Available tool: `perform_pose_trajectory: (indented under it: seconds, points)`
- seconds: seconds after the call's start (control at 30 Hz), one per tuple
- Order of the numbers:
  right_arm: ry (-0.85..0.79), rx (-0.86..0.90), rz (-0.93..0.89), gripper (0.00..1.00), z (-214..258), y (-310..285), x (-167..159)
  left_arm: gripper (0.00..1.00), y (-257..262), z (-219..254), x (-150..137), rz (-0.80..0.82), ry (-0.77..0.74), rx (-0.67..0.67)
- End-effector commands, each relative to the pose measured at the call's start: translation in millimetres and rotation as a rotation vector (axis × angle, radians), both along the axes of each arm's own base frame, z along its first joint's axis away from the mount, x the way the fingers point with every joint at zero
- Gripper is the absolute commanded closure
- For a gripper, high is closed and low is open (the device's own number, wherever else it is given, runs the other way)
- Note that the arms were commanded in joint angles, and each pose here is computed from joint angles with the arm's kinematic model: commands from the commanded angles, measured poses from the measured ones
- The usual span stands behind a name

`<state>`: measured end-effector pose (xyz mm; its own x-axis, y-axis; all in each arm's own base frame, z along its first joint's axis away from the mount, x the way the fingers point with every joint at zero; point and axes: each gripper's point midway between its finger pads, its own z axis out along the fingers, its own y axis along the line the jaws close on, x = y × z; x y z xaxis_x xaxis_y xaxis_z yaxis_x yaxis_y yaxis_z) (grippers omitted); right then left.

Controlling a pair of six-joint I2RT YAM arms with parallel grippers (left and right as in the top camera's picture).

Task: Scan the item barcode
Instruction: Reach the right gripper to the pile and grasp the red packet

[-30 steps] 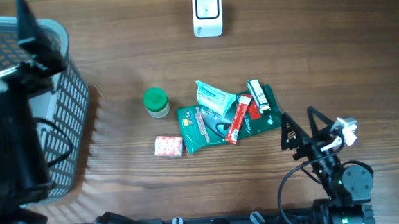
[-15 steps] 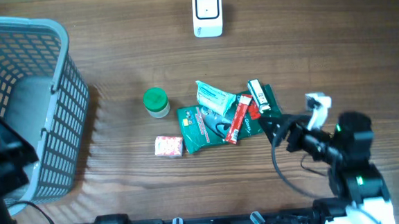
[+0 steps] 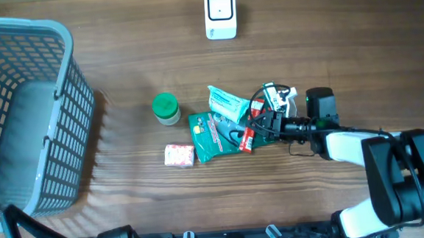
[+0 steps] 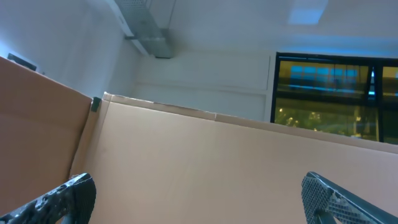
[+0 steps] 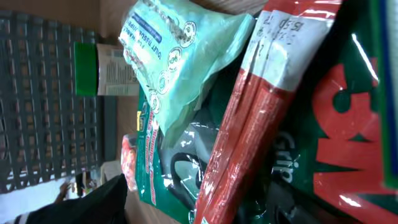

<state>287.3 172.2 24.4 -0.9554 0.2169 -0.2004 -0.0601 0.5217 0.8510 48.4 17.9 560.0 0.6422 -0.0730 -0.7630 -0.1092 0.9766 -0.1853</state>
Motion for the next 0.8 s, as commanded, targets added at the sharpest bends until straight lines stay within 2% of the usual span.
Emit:
perform_pose_trajectory:
  seconds: [0.0, 0.1, 0.23, 0.3, 0.33, 0.37, 0.43, 0.5, 0.6, 0.63, 0.7, 0.73, 0.77]
  points:
    - [0.045, -0.017, -0.044, 0.20, -10, -6, 3, 0.00, -3, 0, -1, -0.028, -0.012, -0.011]
    - [0.047, -0.047, -0.072, 0.03, -14, -10, 7, 0.00, -3, 0, -2, -0.028, -0.014, -0.010]
    - [0.063, -0.137, -0.135, 0.04, -28, -23, 11, 0.00, -4, 2, -3, -0.028, -0.022, -0.008]
    - [0.077, -0.191, -0.158, 0.24, -36, -27, 10, 0.00, -4, 2, -3, -0.030, -0.022, -0.011]
    - [0.072, -0.199, -0.159, 0.38, -37, -26, 11, 0.00, -4, 2, -3, -0.030, -0.022, -0.011]
    - [0.069, -0.208, -0.158, 0.48, -38, -25, 11, 0.00, -4, 2, -3, -0.030, -0.022, -0.011]
    - [0.064, -0.245, -0.155, 0.50, -43, -22, 9, 0.00, -4, 2, -3, -0.030, -0.022, -0.011]
    - [0.066, -0.286, -0.159, 0.41, -50, -19, 7, 0.00, -4, 2, -3, -0.030, -0.022, -0.011]
    - [0.068, -0.305, -0.186, 0.41, -54, -19, 10, 0.00, -4, 2, -3, -0.030, -0.022, -0.011]
    - [0.074, -0.302, -0.196, 0.49, -55, -20, 11, 0.00, -4, 2, -3, -0.031, -0.022, -0.012]
    - [0.104, -0.313, -0.217, 0.73, -63, -22, 10, 0.00, -3, 2, -3, -0.038, -0.024, -0.021]
    - [0.127, -0.329, -0.235, 0.89, -70, -26, 9, 0.00, -3, 1, -3, -0.047, -0.026, -0.031]
    - [0.156, -0.345, -0.260, 0.96, -78, -30, 7, 0.00, -3, 1, -2, -0.049, -0.026, -0.035]
